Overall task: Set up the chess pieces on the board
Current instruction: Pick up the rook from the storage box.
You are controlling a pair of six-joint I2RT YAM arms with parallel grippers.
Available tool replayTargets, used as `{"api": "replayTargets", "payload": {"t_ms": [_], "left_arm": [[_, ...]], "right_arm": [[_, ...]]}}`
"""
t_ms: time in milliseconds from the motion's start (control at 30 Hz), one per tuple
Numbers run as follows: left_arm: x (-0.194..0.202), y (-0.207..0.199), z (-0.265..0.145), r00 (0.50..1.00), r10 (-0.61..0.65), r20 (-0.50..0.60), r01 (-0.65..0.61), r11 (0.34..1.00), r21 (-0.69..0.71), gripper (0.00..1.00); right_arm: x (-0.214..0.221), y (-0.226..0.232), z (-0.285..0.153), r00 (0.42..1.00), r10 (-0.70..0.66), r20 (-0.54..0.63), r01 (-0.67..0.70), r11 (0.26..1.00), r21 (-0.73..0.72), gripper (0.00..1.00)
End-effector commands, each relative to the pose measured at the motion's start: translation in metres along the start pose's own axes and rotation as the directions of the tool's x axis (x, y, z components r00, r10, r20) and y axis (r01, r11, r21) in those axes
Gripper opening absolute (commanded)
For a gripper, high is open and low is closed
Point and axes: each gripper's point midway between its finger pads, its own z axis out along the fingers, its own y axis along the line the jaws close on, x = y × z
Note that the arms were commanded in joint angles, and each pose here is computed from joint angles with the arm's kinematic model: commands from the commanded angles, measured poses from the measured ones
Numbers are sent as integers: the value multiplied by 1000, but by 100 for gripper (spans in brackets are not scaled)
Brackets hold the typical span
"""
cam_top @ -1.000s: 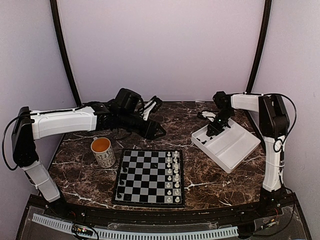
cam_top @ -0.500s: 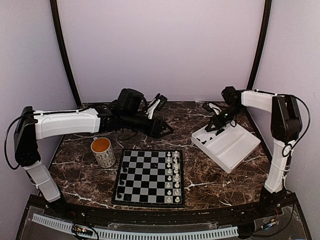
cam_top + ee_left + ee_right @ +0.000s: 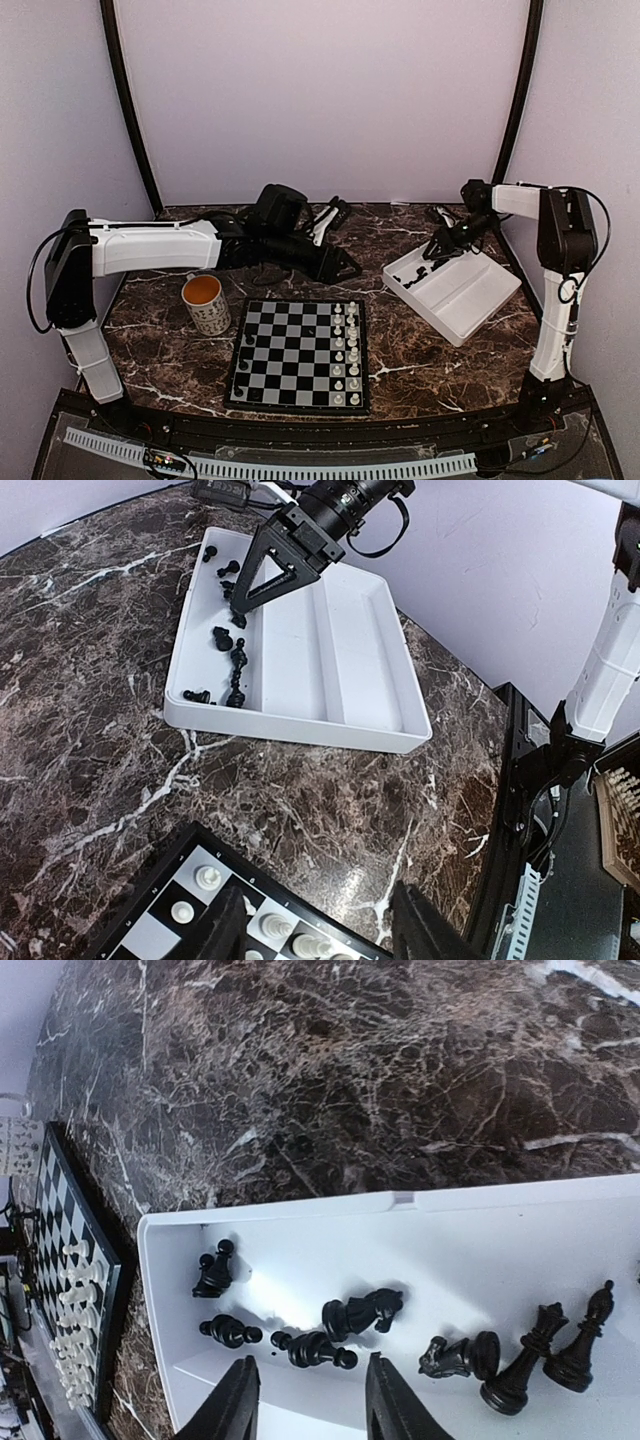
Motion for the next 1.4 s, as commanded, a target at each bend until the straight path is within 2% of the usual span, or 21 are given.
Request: {"api": "replayTargets", "payload": {"t_ms": [0,133,200,267,400,600,1067,1367], "left_arm": [[-11,-8,-5,1000,27,14,-27,1000,16,52],[-6,-4,-5,999,49,-5,-49,999,-3,52],[-3,-2,-5,998,58,-17,-58,998,-10,52],[-2,0,-5,998,60,-25,-61,998,-22,51],[1,5,-7,998,56,-42,-58,997,-55,51],[6,10,-10,996,64,-56,-68,994,-85,51],[13,13,-11,994,80,-71,-86,992,-90,51],[14,13,-10,995,77,-71,-83,993,-88,51]], "right_arm": [[-19,-15,-17,990,-143,-3,142,977,157,32],[-20,-31,-22,941,-316,-124,339,888,312,25],[-20,-38,-21,918,-348,-191,396,842,367,22],[-21,-38,-20,921,-329,-207,385,848,363,20],[-21,-32,-16,954,-220,-202,278,901,332,21],[-27,-56,-29,969,-144,-201,225,849,478,21],[-30,-100,-41,896,-209,-391,417,697,583,21],[-32,-113,-36,871,-229,-436,465,673,575,25]]}}
